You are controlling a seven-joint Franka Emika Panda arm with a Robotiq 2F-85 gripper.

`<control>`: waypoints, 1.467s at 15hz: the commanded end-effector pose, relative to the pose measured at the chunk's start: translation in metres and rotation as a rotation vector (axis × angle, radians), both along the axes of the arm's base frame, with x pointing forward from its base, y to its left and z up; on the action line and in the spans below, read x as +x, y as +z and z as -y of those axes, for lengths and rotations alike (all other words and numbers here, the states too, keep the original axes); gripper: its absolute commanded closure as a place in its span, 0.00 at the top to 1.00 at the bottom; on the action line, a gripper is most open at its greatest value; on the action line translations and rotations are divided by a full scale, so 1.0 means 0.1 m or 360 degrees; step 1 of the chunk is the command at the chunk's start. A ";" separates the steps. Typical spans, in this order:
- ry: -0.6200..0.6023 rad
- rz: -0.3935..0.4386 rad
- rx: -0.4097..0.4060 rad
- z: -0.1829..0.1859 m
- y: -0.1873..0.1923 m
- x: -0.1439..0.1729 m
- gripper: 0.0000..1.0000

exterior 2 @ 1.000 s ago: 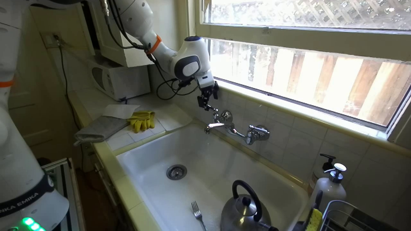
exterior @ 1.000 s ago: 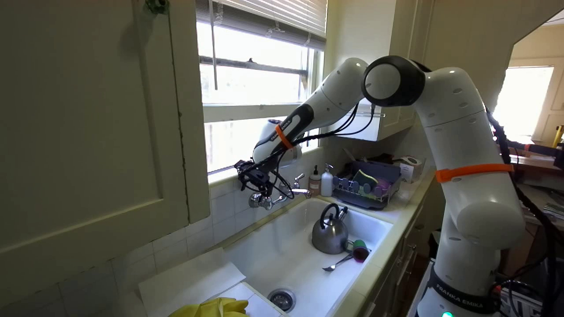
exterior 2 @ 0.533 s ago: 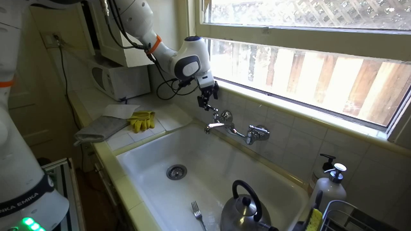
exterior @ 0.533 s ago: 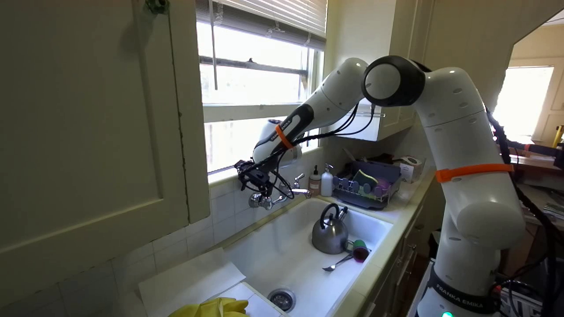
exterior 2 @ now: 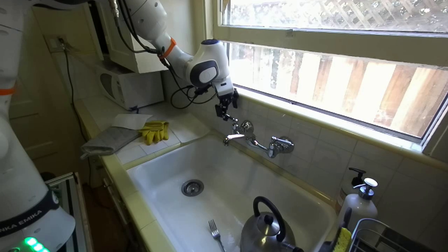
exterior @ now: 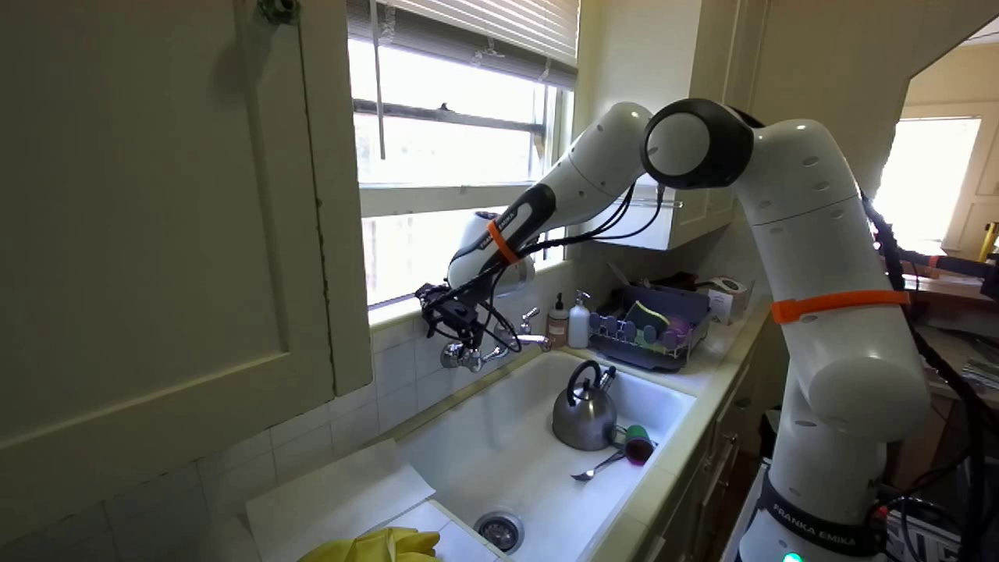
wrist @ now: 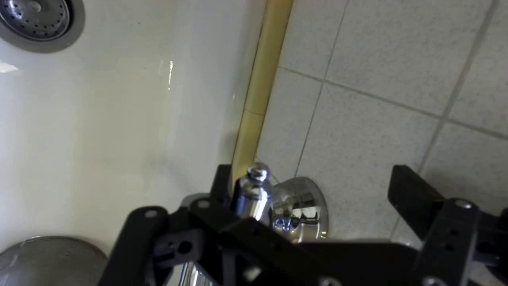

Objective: Open then close the tap

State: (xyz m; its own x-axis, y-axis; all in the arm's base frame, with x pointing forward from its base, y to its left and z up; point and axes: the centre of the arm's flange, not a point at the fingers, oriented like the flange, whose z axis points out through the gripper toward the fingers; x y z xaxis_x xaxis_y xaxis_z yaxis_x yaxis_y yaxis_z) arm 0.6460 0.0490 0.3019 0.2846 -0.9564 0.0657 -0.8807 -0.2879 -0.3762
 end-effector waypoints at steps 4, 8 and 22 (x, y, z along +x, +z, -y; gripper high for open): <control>0.0202 -0.0062 -0.0080 -0.01 0.34 -0.07 1.00; 0.0455 -0.0167 -0.0171 0.04 0.59 -0.23 1.00; 0.1387 -0.0411 -0.0413 0.74 1.16 -0.79 1.00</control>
